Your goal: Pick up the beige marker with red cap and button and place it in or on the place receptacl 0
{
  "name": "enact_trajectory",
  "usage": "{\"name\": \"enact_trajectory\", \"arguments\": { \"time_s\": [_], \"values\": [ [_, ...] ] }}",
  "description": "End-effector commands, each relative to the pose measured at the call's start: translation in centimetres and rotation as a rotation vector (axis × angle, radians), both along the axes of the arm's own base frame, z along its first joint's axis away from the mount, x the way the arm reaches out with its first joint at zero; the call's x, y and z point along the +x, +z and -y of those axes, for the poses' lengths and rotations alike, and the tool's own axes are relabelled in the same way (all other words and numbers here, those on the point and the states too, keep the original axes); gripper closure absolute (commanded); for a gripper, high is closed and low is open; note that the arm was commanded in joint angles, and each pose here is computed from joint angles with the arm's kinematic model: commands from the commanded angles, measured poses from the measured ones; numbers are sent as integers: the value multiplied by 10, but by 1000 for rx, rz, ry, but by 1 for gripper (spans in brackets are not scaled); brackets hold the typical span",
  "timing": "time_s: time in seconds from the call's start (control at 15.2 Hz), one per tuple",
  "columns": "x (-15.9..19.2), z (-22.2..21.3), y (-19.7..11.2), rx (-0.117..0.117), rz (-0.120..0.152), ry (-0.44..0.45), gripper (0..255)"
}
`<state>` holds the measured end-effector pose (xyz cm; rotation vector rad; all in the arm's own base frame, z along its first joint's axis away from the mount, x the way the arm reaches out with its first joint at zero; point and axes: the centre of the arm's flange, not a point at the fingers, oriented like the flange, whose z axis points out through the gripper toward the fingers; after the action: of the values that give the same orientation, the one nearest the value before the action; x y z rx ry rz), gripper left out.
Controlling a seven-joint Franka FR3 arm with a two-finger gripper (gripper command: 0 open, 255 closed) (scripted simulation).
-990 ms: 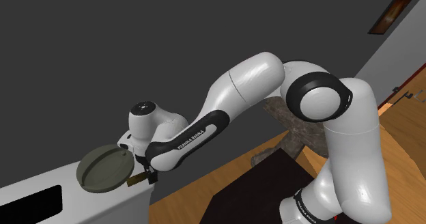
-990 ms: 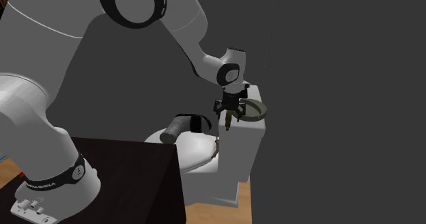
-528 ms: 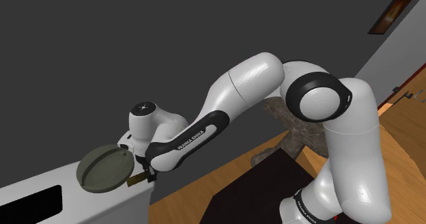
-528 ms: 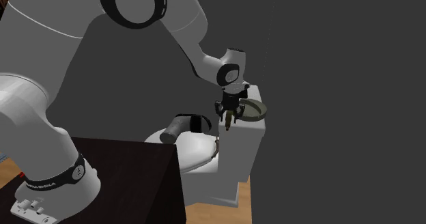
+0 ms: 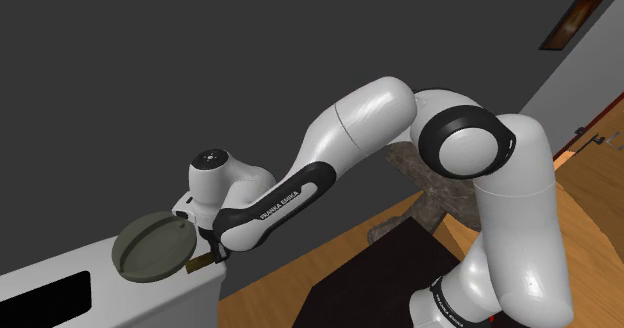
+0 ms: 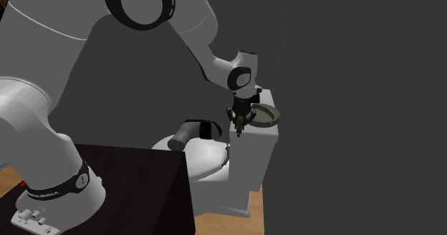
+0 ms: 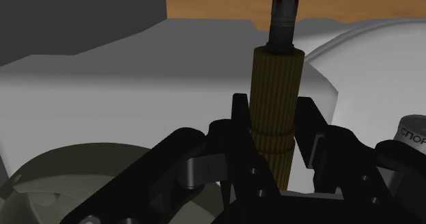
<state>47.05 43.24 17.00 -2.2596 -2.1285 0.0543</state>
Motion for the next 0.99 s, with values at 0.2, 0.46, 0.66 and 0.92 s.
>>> {"name": "enact_trajectory", "arguments": {
  "time_s": [0.2, 0.46, 0.66, 0.92],
  "values": [
    [0, 0, 16, 0, 0, 0, 255],
    [0, 0, 37, 0, 0, 0, 255],
    [0, 0, 53, 0, 0, 0, 255],
    [0, 0, 74, 0, 0, 0, 255]
  ]
}}
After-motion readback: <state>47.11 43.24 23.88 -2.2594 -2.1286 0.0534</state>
